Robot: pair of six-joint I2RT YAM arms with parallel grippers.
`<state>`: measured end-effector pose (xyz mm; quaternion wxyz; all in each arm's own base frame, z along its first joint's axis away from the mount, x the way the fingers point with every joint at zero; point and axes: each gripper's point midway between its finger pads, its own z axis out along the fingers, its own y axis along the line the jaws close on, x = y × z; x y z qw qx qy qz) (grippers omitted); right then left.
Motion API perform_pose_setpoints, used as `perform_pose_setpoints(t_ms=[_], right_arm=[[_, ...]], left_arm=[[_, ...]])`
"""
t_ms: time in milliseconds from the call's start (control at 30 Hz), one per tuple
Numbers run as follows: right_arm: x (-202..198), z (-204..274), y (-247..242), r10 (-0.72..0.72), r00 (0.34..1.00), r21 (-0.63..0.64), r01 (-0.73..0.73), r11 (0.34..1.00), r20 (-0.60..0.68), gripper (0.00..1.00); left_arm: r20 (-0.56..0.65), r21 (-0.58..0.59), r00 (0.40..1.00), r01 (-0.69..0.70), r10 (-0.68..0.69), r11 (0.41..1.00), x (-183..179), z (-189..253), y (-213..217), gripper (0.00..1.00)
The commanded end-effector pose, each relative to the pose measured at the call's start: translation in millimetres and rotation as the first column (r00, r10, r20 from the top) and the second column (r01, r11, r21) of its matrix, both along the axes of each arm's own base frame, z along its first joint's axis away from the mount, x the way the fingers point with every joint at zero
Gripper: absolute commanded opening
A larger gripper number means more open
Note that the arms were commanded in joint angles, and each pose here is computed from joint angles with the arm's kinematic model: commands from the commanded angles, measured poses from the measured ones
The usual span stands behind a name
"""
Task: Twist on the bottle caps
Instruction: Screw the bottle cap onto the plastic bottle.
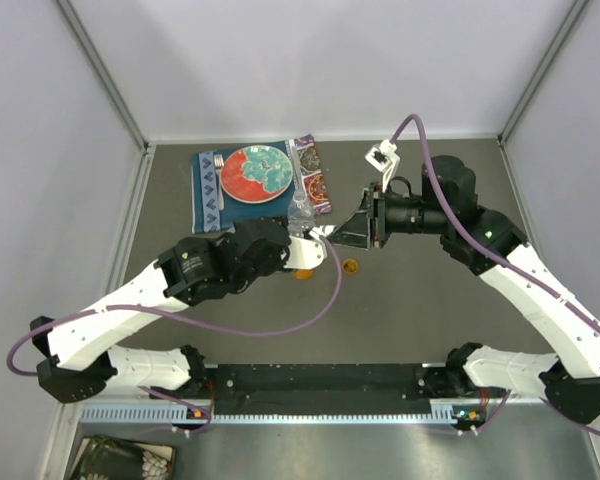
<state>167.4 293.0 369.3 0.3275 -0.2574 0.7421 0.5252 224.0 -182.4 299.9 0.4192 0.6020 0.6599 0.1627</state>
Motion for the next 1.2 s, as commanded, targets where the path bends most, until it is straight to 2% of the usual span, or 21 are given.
perform_pose_setpoints(t_ms=[0,267,600,767,933,1167], right_arm=[[-12,-15,5,0.010,0.992,-0.033,-0.014,0.999,-0.128,0.12],[-1,-34,0,-0.068,0.980,-0.067,0.056,0.996,-0.187,0.12],[2,-37,2,-0.095,0.965,-0.052,0.085,0.995,-0.245,0.09],[7,-33,13,-0.102,0.938,0.038,0.121,0.992,-0.331,0.08],[5,-34,18,-0.085,0.910,0.075,0.126,0.989,-0.405,0.08],[0,-29,23,-0.033,0.895,0.100,0.086,0.991,-0.444,0.10]], left_arm=[[0.115,-0.260,0.989,-0.061,0.093,0.964,15,45,-14,0.52],[0.137,-0.313,0.986,-0.052,0.099,0.948,12,65,-10,0.53],[0.132,-0.363,0.989,-0.011,0.063,0.932,5,81,-10,0.52],[0.186,-0.308,0.977,-0.040,0.101,0.950,14,75,-5,0.44],[0.267,-0.294,0.950,-0.079,0.161,0.953,26,79,0,0.44],[0.293,-0.284,0.940,-0.088,0.174,0.955,30,81,1,0.44]])
